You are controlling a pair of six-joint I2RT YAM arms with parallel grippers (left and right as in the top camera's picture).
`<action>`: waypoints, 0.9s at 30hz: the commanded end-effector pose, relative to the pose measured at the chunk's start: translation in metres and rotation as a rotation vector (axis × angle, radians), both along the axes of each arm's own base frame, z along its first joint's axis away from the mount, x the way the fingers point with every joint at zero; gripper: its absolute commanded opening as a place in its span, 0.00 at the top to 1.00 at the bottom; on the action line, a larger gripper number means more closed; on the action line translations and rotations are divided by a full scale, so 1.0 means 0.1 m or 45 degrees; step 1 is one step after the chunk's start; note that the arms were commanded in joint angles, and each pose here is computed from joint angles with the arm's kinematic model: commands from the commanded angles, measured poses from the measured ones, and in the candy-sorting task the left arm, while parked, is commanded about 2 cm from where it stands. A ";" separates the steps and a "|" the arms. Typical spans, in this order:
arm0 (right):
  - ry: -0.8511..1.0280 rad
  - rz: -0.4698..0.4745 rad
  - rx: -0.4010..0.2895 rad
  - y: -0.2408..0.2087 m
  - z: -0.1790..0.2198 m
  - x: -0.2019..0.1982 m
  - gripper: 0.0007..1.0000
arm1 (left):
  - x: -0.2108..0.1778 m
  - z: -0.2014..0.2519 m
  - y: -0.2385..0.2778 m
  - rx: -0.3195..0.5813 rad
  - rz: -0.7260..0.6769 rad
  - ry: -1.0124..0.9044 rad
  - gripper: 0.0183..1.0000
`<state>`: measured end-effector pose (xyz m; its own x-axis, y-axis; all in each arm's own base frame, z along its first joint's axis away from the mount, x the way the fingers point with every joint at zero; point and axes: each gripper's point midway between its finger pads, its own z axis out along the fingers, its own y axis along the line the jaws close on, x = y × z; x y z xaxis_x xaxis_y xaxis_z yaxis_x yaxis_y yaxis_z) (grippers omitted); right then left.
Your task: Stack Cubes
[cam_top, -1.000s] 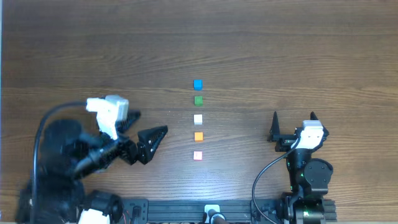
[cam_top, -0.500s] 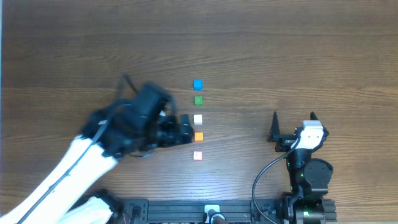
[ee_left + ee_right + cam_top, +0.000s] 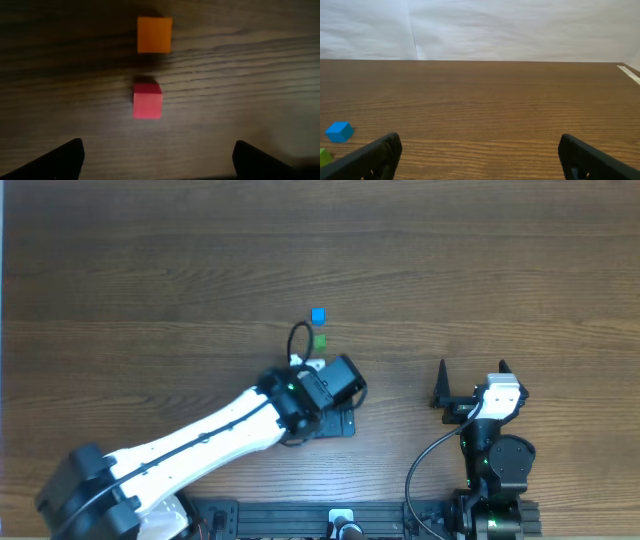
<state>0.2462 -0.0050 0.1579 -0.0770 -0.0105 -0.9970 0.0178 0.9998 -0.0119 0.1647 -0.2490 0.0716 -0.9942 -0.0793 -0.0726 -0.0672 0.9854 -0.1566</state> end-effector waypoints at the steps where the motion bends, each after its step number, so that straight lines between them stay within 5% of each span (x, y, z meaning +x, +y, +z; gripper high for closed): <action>1: -0.002 0.016 -0.009 0.02 -0.02 0.00 0.01 | -0.06 -0.26 0.05 0.043 0.043 0.007 0.06; 27: -0.002 0.016 -0.009 0.02 -0.01 0.00 0.01 | -0.06 -0.68 0.05 0.101 -0.003 0.006 0.25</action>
